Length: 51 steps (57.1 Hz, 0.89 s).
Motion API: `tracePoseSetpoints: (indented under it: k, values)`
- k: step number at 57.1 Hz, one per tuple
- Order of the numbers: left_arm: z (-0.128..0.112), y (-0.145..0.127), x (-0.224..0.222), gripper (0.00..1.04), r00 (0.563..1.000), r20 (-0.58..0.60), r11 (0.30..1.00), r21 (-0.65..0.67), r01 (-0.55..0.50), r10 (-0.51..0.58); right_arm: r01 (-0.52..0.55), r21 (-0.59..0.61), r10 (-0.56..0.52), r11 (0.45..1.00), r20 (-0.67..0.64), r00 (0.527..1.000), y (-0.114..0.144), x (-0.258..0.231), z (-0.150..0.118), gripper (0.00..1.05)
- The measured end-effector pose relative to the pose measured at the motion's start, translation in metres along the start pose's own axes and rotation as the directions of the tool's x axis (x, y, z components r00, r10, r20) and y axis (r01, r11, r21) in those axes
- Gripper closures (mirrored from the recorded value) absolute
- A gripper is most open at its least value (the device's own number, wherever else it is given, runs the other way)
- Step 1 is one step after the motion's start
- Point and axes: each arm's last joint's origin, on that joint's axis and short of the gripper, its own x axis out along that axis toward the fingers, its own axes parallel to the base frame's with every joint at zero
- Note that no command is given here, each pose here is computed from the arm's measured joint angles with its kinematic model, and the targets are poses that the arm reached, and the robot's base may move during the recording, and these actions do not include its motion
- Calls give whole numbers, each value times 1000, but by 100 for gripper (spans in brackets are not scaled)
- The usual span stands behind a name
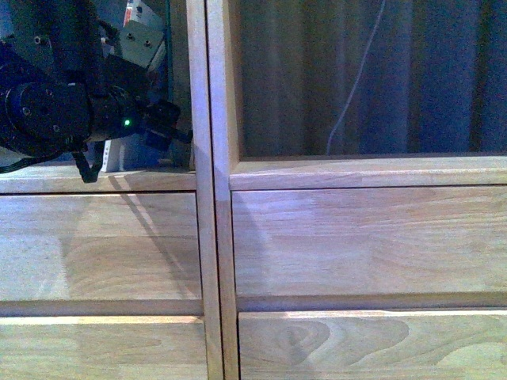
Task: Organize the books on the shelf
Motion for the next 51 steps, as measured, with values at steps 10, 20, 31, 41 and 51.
tracePoseSetpoints:
  k: [10,20,31,41,51]
  values:
    - [-4,-3,-8,17,1000,-3,1000,7,11,-11,0,0,0,1000,0,1000,0,0,0,7]
    - [7,-1,-30,8,999,38,999,-6,32,-32,0,0,0,1000,0,1000,0,0,0,7]
    - [30,4,-78,7,988,144,998,-28,62,-58,1,0,-1,1000,1,1000,0,0,0,7]
    - [34,12,-136,7,985,154,996,-48,81,-73,0,0,0,1000,1,1000,0,0,0,7]
    - [30,27,-195,7,984,161,991,-96,93,-77,1,0,-1,1000,1,1000,0,0,0,7]
